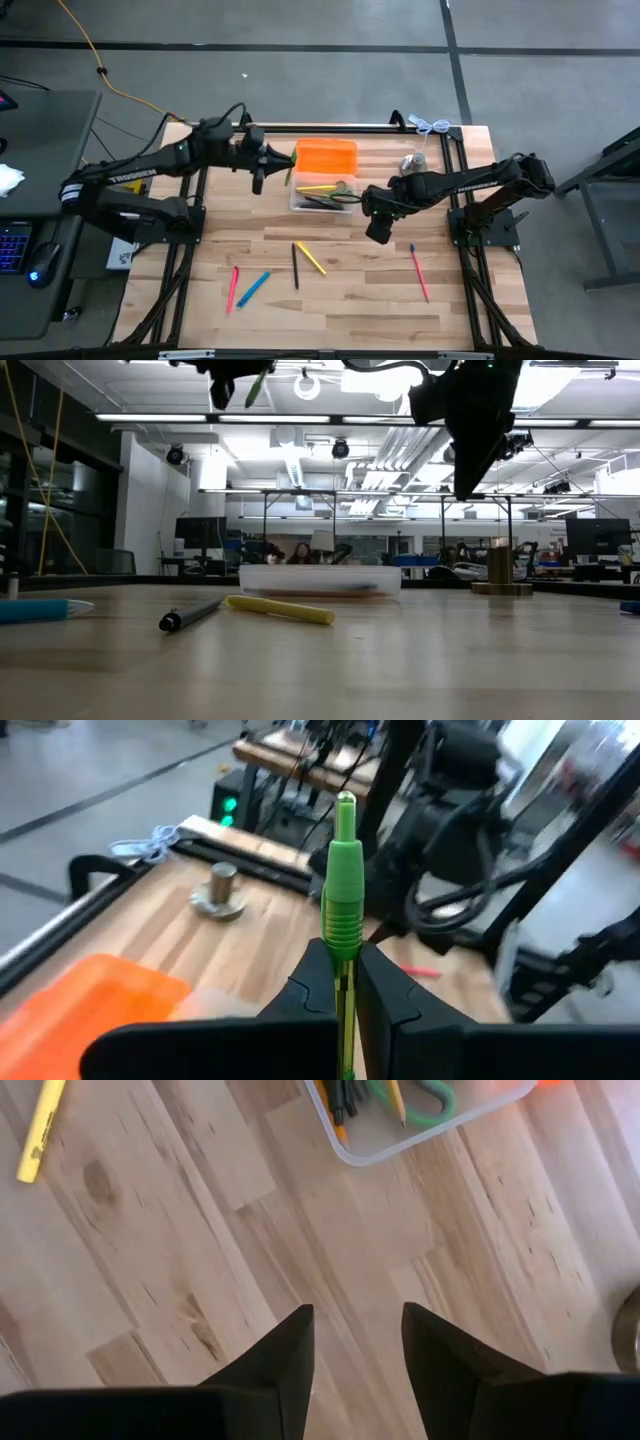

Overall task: Pick & place school supplies into a supply box
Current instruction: Put the green pen into the orange supply box

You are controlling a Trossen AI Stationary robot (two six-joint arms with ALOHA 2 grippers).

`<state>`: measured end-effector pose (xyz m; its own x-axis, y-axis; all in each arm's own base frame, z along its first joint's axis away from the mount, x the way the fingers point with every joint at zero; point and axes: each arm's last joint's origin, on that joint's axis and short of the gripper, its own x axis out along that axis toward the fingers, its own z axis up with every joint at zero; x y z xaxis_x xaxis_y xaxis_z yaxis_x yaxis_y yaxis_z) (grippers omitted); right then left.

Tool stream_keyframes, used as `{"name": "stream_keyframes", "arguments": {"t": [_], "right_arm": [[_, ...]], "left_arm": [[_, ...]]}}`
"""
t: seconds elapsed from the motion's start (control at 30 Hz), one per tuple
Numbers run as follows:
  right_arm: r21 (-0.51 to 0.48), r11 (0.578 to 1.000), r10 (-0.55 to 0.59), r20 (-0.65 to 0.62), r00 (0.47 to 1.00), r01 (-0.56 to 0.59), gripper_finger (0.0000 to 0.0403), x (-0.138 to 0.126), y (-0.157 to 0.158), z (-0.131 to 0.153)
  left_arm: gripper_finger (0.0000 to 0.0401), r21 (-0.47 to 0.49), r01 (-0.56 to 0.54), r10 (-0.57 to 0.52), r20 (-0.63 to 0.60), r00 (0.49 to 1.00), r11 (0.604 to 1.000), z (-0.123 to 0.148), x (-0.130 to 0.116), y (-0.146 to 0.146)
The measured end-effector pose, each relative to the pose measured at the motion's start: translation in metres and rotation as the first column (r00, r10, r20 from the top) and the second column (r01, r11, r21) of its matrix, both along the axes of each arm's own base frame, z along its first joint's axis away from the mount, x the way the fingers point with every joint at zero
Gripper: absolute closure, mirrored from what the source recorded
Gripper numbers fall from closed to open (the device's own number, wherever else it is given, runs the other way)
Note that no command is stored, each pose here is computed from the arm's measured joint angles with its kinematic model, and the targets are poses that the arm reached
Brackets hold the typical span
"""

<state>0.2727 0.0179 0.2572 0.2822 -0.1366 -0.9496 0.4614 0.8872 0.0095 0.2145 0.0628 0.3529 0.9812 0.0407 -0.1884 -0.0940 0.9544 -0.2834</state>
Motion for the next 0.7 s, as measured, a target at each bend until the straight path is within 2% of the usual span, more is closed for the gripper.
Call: {"name": "stream_keyframes", "arguments": {"t": [0.3, 0.53, 0.7], "right_arm": [[-0.051, 0.999, -0.009, 0.001, 1.000, 0.009, 0.0274, 0.000, 0.000, 0.000], [-0.185, 0.982, -0.029, 0.011, 1.000, 0.031, 0.0274, -0.003, 0.003, 0.002], [-0.222, 0.972, -0.062, 0.080, 0.995, 0.078, 0.0274, -0.012, 0.005, 0.014]], "left_arm": [[0.0362, 0.126, -0.041, 0.062, -0.168, 0.984, 0.991, 0.018, 0.025, 0.011], [0.0363, 0.150, -0.021, 0.061, -0.265, 0.962, 0.989, 0.007, 0.044, 0.018], [0.0359, 0.134, -0.011, 0.054, -0.322, 0.945, 0.991, -0.006, 0.054, 0.021]]}}
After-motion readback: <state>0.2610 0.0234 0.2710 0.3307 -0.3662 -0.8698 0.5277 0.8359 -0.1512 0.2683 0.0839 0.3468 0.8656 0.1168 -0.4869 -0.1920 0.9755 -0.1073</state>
